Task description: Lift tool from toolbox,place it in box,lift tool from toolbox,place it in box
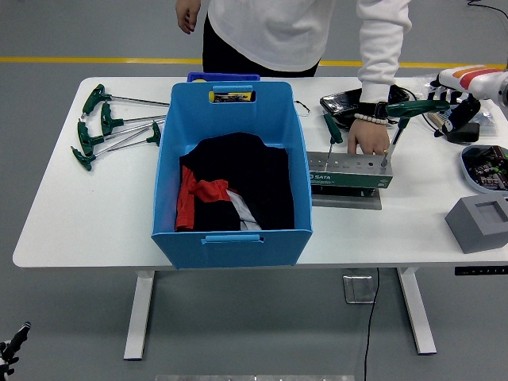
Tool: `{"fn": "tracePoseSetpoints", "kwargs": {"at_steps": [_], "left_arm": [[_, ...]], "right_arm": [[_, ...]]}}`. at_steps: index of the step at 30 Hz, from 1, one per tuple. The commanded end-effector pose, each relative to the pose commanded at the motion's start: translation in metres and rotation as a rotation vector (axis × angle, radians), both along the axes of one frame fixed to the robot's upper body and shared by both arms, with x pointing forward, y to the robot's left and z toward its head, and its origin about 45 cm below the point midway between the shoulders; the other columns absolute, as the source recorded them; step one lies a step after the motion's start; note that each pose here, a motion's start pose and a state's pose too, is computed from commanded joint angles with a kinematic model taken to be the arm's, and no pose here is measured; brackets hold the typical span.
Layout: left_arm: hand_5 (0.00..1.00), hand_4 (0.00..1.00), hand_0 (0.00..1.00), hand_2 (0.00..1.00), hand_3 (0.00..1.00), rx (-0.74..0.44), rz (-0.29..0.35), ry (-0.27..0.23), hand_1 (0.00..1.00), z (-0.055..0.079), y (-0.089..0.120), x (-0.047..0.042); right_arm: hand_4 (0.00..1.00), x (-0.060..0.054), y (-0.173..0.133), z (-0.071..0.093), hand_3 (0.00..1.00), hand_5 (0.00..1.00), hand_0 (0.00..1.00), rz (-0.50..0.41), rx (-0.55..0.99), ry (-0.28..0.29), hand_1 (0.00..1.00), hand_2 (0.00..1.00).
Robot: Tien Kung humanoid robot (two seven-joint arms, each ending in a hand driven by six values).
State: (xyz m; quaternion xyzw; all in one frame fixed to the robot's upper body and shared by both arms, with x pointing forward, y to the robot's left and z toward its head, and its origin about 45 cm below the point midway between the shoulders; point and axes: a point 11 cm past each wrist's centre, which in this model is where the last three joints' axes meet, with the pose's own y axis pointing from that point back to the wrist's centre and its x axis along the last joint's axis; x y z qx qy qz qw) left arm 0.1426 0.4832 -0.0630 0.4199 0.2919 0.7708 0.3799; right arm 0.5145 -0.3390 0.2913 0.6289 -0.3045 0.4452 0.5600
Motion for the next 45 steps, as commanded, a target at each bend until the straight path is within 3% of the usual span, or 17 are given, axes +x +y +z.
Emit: {"fn": "tracePoseSetpoints", "kwargs": {"at_steps": [10,11,16,17,22,23,45], "left_arm": [[0.777,0.702,0.883,0.904,0.751,0.002,-0.001,-0.007,0.900,0.002,0.001,0.0038],[0.777,0.702,0.883,0.903,0.751,0.003,-0.001,-0.007,0.901,0.002,0.001,0.0038],[0.777,0.702,0.883,0.903,0.751,0.002,-0.001,-0.009,0.901,0.002,0.001,0.0052],[0.775,0.700,0.883,0.903,0.749,0.003,-0.002,-0.010,0.901,0.002,0.001,0.0056],[0.775,0.700,0.883,0.903,0.749,0.004,-0.002,-0.010,0.901,0.003,0.001,0.0063],[0.776,0.700,0.883,0.902,0.748,0.004,-0.001,-0.010,0.900,0.003,0.002,0.0064],[0.777,0.702,0.884,0.902,0.751,0.007,-0.003,-0.016,0.901,0.005,0.002,0.0108]], "right_arm": [[0.998,-0.001,0.008,-0.008,0.550,0.196,0.611,0.004,0.025,0.025,0.411,0.437],[0.998,-0.001,0.008,-0.009,0.528,0.195,0.545,0.005,0.024,0.027,0.382,0.411],[0.998,-0.001,0.010,-0.009,0.528,0.195,0.545,0.005,0.025,0.030,0.382,0.411],[0.998,-0.001,0.010,-0.009,0.450,0.190,0.460,0.005,0.026,0.030,0.322,0.339],[0.998,-0.001,0.013,-0.008,0.450,0.190,0.460,0.008,0.043,0.033,0.322,0.339],[0.998,-0.001,0.014,-0.009,0.411,0.190,0.424,0.009,0.047,0.035,0.289,0.318],[0.998,-0.001,0.025,-0.009,0.350,0.200,0.391,0.020,0.072,0.064,0.258,0.288]]}}
